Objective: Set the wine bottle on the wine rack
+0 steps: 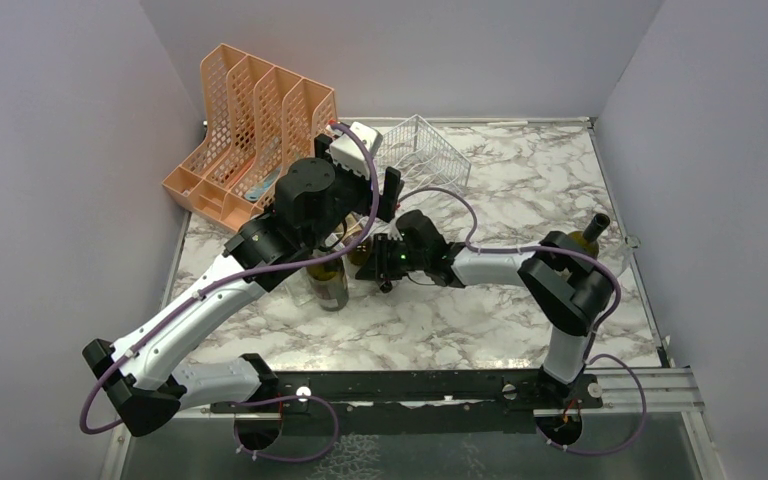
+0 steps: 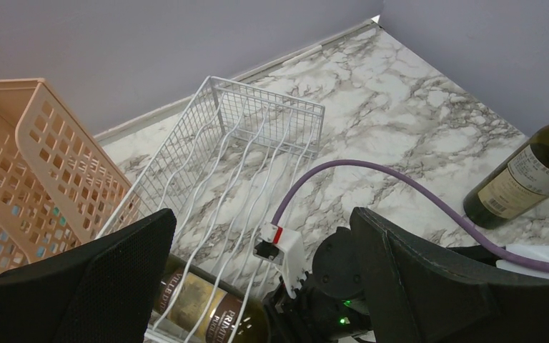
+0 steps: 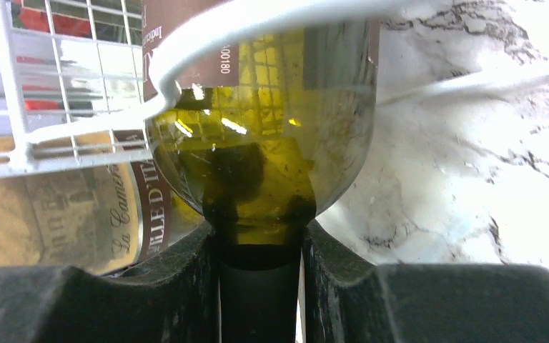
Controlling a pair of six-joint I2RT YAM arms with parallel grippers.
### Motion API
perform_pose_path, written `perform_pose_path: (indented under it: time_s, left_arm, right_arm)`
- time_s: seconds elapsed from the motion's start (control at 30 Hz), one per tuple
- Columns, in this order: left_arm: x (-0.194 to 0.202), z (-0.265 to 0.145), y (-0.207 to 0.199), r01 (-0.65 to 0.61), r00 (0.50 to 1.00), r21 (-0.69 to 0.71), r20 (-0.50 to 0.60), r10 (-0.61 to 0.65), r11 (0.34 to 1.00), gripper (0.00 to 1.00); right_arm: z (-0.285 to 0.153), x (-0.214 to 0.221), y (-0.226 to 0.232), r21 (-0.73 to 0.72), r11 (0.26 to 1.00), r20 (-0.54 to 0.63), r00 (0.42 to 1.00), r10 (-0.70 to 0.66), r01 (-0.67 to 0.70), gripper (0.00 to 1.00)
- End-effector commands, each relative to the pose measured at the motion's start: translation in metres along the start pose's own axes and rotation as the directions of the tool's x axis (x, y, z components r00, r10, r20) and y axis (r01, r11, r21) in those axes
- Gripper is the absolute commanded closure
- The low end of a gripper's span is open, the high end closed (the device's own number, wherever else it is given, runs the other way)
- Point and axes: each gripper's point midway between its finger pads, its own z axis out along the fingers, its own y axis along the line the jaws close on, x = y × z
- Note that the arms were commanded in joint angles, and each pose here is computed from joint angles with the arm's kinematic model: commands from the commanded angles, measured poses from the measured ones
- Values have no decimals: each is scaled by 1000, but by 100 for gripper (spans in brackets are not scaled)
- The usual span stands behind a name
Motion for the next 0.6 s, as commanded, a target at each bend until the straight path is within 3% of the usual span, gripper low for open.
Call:
perform_pose_path:
  time_s: [0.0, 0.37, 0.57]
  left_arm:
    - [-14, -11, 0, 17, 999, 16, 30, -17, 1000, 1]
    - [-18, -12, 3, 10, 999, 6, 37, -10, 1000, 1]
    - [-19, -13, 3, 5, 999, 4, 39, -5, 1000, 1]
  right_arm:
    - [8, -51, 37, -83, 994, 162, 985, -61, 75, 81]
    - [22, -49, 22, -15, 999, 134, 990, -35, 38, 54]
    - [27, -53, 18, 17, 999, 134, 990, -36, 34, 50]
